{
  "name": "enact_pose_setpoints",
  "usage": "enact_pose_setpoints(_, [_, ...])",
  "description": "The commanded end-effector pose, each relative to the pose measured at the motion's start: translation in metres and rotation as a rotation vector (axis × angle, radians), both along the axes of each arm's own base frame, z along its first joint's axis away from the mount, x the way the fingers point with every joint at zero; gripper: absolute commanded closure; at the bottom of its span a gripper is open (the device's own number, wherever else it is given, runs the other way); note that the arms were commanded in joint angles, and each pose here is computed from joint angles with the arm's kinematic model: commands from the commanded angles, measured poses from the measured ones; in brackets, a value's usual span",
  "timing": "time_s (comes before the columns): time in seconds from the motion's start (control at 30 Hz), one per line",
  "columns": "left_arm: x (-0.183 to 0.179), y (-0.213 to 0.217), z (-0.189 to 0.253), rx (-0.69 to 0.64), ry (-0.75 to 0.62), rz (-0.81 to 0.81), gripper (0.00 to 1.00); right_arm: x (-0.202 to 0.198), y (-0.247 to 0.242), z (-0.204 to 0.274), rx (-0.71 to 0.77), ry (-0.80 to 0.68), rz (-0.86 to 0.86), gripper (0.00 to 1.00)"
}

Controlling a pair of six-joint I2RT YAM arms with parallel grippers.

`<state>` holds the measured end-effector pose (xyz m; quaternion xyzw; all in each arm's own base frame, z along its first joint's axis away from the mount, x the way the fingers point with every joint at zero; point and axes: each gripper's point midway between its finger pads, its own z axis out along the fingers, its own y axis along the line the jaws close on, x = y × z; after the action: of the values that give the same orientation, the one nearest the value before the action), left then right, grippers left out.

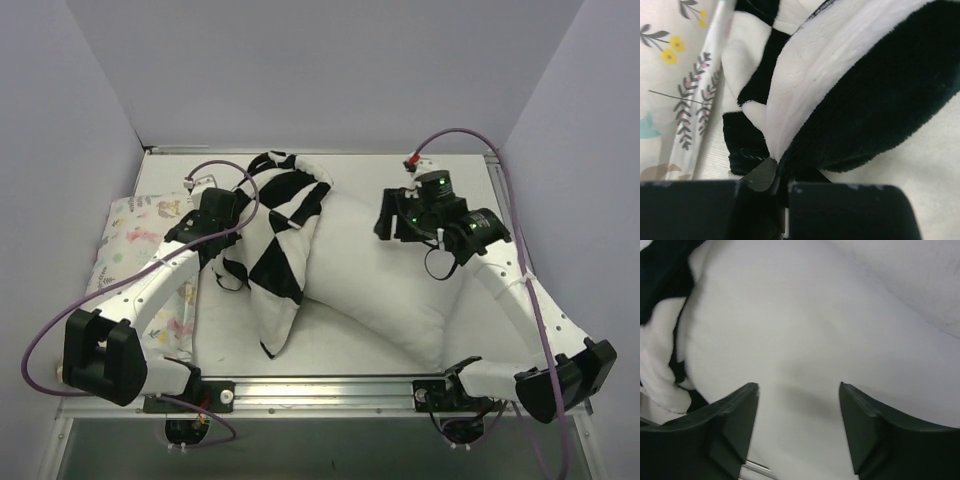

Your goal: Remove the pillowcase from the pillow

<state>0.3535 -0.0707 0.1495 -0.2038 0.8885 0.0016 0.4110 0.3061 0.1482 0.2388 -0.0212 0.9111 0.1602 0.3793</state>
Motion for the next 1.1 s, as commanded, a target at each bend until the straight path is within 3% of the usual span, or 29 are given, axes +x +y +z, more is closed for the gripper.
enact_pose_setpoints(0.0, [0.009, -0.039, 0.012, -0.064, -0.057, -0.097, 1.00, -0.029, 0.022, 0.007, -0.139, -0.094, 0.098, 0.30])
enact_pose_setpoints(0.03, [0.009, -0.044, 0.012, -0.074, -0.062, -0.105, 1.00, -0.036, 0.032, 0.005, -0.167, -0.103, 0.138, 0.18])
enact_pose_setpoints(0.13, [0.005, -0.061, 0.013, -0.084, -0.067, -0.146, 1.00, -0.051, 0.061, -0.012, -0.260, -0.108, 0.233, 0.06])
enact_pose_setpoints(0.2, [0.000, -0.076, 0.012, -0.090, -0.064, -0.181, 1.00, -0.055, 0.077, -0.039, -0.339, -0.073, 0.288, 0.04])
enact_pose_setpoints(0.37, [-0.003, -0.078, 0.015, -0.073, -0.067, -0.180, 1.00, -0.033, 0.062, -0.095, -0.457, 0.014, 0.167, 0.02])
enact_pose_setpoints(0.57, [-0.001, -0.059, 0.024, -0.082, -0.074, -0.162, 1.00, -0.034, 0.048, -0.118, -0.326, -0.001, 0.113, 0.02])
enact_pose_setpoints(0.6, [-0.001, -0.065, 0.029, -0.100, -0.080, -0.192, 0.95, -0.038, 0.052, -0.119, -0.273, 0.006, 0.139, 0.02])
enact_pose_setpoints(0.63, [-0.003, -0.070, 0.032, -0.095, -0.090, -0.219, 0.71, -0.032, 0.055, -0.107, -0.199, -0.039, 0.134, 0.02])
enact_pose_setpoints(0.7, [-0.013, -0.094, 0.053, -0.094, -0.163, -0.308, 0.39, -0.040, 0.061, -0.112, -0.136, -0.029, 0.179, 0.02])
enact_pose_setpoints(0.77, [-0.028, -0.111, 0.077, -0.090, -0.260, -0.381, 0.22, -0.037, 0.064, -0.105, -0.098, -0.055, 0.188, 0.02])
enact_pose_setpoints(0.93, [-0.055, -0.145, 0.113, -0.144, -0.388, -0.507, 0.16, -0.038, 0.068, -0.101, -0.071, -0.059, 0.204, 0.02])
enact_pose_setpoints(1.07, [-0.058, -0.182, 0.103, -0.140, -0.368, -0.602, 0.14, -0.037, 0.069, -0.098, -0.059, -0.062, 0.195, 0.02])
